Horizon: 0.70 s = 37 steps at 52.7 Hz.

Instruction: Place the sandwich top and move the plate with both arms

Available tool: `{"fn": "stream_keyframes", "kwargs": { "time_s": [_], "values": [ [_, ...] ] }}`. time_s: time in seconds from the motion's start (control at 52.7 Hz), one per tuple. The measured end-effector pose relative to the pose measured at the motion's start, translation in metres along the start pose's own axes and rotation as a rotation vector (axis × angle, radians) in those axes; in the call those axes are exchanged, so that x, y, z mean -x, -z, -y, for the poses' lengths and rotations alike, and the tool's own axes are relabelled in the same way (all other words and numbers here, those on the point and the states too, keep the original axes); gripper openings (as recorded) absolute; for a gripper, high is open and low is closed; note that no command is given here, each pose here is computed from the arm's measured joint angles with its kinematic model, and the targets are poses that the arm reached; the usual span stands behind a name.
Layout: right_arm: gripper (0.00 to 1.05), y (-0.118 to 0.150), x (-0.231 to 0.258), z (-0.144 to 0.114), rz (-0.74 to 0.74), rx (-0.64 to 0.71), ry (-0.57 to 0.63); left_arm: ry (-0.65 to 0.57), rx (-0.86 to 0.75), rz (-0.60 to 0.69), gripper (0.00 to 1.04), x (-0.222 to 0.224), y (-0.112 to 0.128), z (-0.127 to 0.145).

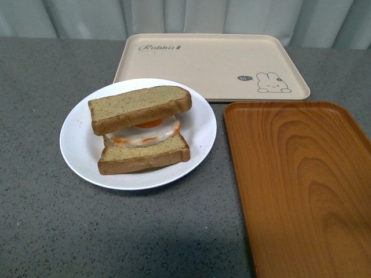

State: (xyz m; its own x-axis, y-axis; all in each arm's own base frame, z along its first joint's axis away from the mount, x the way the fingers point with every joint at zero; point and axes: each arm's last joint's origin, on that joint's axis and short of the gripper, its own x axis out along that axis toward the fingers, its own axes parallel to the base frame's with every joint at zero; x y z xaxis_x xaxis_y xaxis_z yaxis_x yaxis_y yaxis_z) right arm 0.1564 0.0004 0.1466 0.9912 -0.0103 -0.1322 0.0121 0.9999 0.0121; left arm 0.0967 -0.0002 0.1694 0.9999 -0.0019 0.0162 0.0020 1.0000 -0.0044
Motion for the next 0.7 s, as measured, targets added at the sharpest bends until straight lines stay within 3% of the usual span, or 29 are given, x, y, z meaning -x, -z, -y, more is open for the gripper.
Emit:
{"fn": "stream_keyframes", "kwargs": {
  "time_s": [0.076,0.285,0.702],
  "values": [
    [0.01,-0.003,0.026,0.0,-0.008,0.009,-0.013,0.0,0.0,0.0,0.98,0.0,0.0,0.0],
    [0.01,-0.01,0.06,0.001,0.124,0.01,-0.015,-0.003,0.0,0.0,0.98,0.0,0.0,0.0],
    [0.01,-0.011,0.061,0.001,0.135,0.009,-0.015,0.0,0.0,0.0,0.98,0.0,0.0,0.0]
  ]
}}
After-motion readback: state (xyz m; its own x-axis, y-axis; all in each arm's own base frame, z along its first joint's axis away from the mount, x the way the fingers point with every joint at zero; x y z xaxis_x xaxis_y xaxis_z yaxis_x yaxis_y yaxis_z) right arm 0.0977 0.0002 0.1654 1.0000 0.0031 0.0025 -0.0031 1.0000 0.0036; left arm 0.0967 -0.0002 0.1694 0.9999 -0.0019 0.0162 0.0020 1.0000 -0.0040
